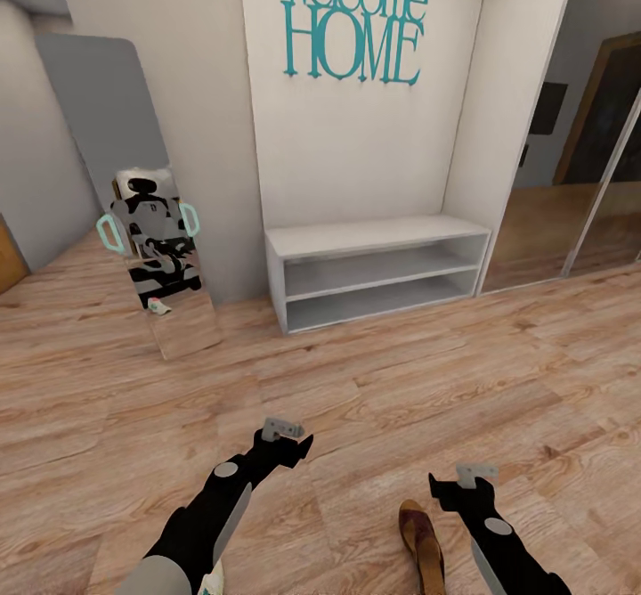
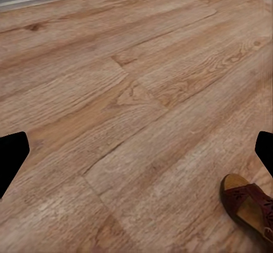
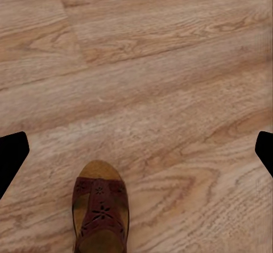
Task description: Pick up the two gym shoes and the two sandals from the corridor floor and place them onto the hallstand (shoe rack) in the corridor, making sure they are on the rack and not on the floor. Arrange them so the two gym shoes are next to each other and the two sandals are next to each other.
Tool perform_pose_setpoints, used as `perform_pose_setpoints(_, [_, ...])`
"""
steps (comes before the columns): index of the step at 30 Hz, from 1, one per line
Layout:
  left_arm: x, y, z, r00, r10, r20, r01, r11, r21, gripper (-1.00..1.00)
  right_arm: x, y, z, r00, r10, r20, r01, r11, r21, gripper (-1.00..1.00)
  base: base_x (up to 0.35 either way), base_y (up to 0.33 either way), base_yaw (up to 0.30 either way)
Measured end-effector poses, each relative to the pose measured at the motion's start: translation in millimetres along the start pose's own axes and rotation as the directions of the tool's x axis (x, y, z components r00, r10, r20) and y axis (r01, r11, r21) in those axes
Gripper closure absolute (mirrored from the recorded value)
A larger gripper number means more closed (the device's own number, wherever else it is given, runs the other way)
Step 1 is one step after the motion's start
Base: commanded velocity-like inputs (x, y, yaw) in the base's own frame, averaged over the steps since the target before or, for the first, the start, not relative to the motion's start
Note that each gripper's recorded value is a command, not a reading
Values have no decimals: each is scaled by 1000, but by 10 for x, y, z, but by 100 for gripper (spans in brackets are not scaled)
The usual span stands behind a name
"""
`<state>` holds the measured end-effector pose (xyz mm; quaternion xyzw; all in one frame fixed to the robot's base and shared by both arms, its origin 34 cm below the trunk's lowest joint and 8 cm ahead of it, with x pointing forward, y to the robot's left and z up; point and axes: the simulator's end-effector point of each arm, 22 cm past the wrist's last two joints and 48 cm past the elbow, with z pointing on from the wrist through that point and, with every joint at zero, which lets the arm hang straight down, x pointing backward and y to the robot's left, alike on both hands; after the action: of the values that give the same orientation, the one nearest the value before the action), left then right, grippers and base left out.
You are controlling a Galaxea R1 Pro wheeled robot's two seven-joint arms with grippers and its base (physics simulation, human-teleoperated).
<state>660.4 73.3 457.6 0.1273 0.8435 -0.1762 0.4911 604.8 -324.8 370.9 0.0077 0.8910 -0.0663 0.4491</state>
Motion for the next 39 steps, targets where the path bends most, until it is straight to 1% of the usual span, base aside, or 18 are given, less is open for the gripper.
perform_pose_setpoints(7, [153,7,40,1000,1,1,-1,1000,1,-100,78,14,81,1000,0,9,0,1000,3,-100,0,0,0])
perform_pose_setpoints(13, [295,14,76,1000,1,0,-1,1000,2,-100,225,21,137,1000,2,5,-2,1000,5,-100,0,0,0])
perform_pose_setpoints(26, [688,53,211,998,-27,-63,28,1000,5,-100,609,50,256,998,-5,-65,5,1000,2,-100,0,0,0])
perform_pose_setpoints(36, [986,73,308,993,-49,-111,50,999,8,-100,927,82,330,992,-12,-123,12,1000,-2,-100,0,0,0])
perform_pose_setpoints(39, [1045,92,344,991,-52,-121,53,999,7,-100,1023,123,347,990,-11,-140,11,1000,-6,-100,0,0,0])
